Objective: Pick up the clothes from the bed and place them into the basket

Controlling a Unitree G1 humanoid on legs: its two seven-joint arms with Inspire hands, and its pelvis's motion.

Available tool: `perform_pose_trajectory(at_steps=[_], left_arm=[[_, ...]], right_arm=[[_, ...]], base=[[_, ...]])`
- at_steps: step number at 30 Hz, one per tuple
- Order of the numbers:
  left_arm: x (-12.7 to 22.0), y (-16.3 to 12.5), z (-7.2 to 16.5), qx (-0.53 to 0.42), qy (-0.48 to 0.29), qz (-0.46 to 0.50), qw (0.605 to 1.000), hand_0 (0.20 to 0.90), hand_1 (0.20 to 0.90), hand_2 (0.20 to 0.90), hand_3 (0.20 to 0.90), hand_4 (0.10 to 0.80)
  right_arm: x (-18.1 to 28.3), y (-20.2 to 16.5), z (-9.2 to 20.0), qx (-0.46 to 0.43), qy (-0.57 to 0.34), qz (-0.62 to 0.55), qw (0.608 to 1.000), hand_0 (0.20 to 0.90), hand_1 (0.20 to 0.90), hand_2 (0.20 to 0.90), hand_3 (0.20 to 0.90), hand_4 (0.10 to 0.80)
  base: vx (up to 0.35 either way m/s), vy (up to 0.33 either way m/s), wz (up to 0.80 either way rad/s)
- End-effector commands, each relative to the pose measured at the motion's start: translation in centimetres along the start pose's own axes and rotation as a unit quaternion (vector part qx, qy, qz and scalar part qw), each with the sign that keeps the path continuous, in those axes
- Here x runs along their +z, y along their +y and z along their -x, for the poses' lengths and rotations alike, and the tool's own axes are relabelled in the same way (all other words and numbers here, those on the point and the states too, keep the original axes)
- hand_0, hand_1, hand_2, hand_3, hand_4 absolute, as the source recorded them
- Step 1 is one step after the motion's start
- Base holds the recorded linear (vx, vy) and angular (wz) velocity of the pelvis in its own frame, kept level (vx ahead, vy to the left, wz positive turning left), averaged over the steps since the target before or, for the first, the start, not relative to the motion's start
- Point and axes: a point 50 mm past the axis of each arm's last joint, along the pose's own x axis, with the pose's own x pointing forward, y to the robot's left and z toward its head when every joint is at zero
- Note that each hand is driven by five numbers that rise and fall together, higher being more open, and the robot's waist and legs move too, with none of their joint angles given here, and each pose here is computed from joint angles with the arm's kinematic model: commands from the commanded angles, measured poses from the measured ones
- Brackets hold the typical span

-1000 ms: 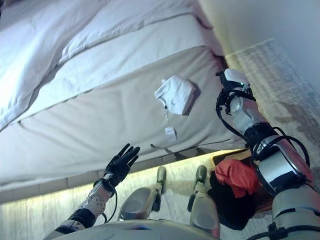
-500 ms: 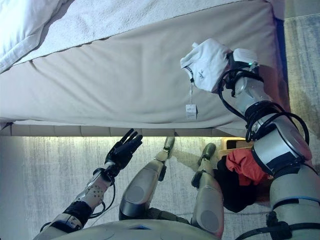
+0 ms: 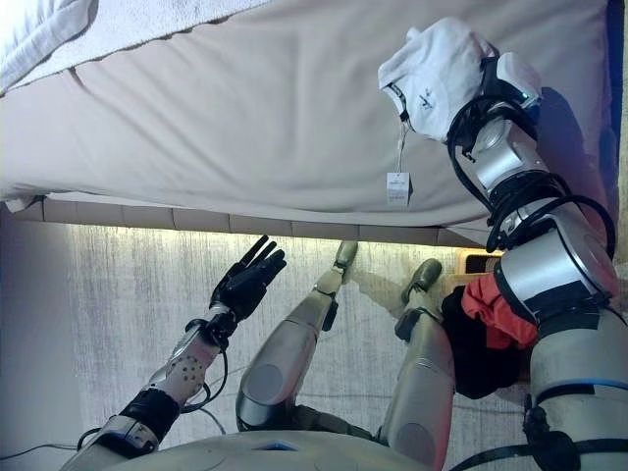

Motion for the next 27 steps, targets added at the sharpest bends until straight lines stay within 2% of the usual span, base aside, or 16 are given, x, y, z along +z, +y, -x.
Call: perform_pose_trajectory(at_steps=[1,7,8,9,10,27], left_arm=[[0.7,-0.2,1.2,-0.024,-0.022,-0.039,0.999,0.9,0.9,0.9,0.9,0.8],[0.4,0.3,1.3,-0.014,-0.016,-0.036,0.999,0.9,0.9,0.9,0.9,0.8],[0.3,0.3,1.3,-0.013,-0.016,-0.036,0.999,0.9,0.9,0.9,0.9,0.8],[0.3,0.3,1.3,-0.012,-0.016,-0.036,0.999,0.9,0.9,0.9,0.9,0.8],[0.4,0.3,1.2,-0.011,-0.017,-0.035,0.999,0.9,0.9,0.9,0.9,0.8],[0.1,1.4,1.9,0.01,-0.023,-0.016,1.0,0.9,0.9,0.9,0.9,0.8]], right_arm=[[7.9,-1.0,1.2,0.0,-0.16,-0.102,0.982,0.9,0.9,0.9,0.9,0.8],[9.5,0.1,2.4,0.031,-0.216,-0.134,0.967,0.9,0.9,0.9,0.9,0.8],[9.6,0.3,2.6,0.033,-0.221,-0.129,0.966,0.691,0.691,0.691,0.656,0.556],[9.7,0.3,2.7,0.033,-0.224,-0.126,0.966,0.54,0.54,0.54,0.48,0.38],[9.8,0.4,2.7,0.034,-0.226,-0.122,0.966,0.3,0.3,0.3,0.2,0.1],[7.7,-2.0,0.9,-0.022,-0.167,-0.113,0.979,0.3,0.3,0.3,0.2,0.1]], base=[[0.019,0.034,0.04],[0.019,0.047,0.02],[0.017,0.025,0.03],[0.0,0.0,0.0],[0.0,0.0,0.0],[-0.024,0.005,0.03]])
